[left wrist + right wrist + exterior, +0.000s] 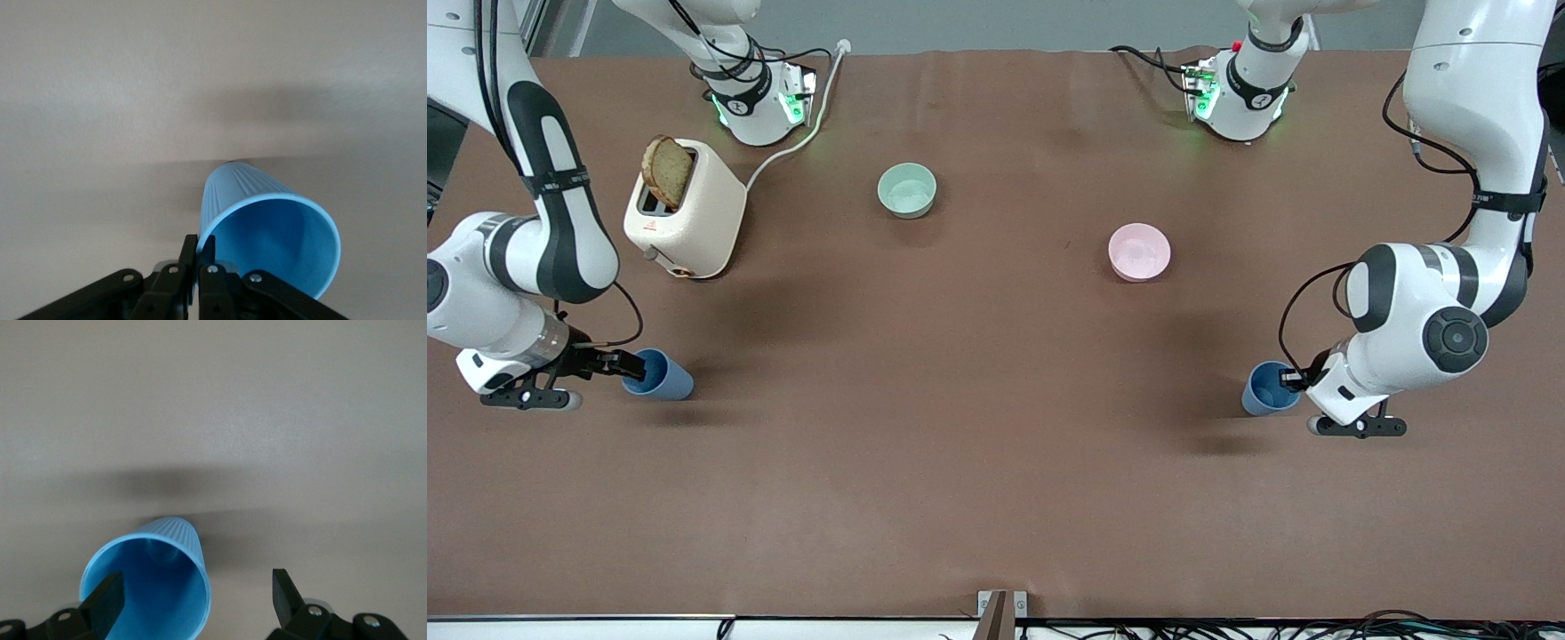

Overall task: Stack blue cups with both arms
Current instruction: 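Grasp one blue cup with each gripper, then carry the blue cup with the left gripper to the table center, release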

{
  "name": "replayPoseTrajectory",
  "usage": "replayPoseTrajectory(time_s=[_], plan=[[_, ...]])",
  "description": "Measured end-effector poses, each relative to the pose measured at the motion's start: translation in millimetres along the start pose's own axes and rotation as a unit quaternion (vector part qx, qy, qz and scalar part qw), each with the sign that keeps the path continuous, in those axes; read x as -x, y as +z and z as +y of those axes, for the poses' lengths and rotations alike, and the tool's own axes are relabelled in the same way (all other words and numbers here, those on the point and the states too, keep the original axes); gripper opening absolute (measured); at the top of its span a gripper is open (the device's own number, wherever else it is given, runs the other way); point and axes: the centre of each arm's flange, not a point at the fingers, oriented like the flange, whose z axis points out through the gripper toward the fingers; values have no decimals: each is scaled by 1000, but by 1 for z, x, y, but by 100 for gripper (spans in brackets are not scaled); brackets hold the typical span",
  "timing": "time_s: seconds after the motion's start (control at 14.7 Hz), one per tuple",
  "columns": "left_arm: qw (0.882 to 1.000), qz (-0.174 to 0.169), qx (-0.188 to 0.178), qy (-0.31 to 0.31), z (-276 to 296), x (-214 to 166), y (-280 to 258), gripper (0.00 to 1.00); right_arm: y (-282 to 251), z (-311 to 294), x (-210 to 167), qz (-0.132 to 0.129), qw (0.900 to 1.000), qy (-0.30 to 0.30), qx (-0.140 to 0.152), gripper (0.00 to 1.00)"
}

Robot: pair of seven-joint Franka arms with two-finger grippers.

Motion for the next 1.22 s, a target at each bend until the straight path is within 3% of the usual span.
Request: replayPoseTrajectory(time_s=[0.14,0.2,0.34,0.48,0.82,1.02,1.22], plan=[[1000,18,8,17,28,0,-26,4,11,0,0,-2,1000,0,0,85],[999,21,15,19,53,4,-39,4,16,0,1,-5,1000,-1,0,85],[999,18,32,7,117,16,-59,4,21,-1,2,-7,1000,-1,0,67],[999,17,43,-17,191,33,-70,4,24,-1,3,-7,1000,-2,0,63],[996,-8,52,-73,352,84,-43,4,26,-3,2,-8,1000,-3,-1,8],[992,-30,56,-108,415,97,-5,4,10,-5,-6,-20,1000,-6,-4,5],[990,-48,54,-124,438,100,28,4,-50,-17,-30,-42,999,-6,-12,5]])
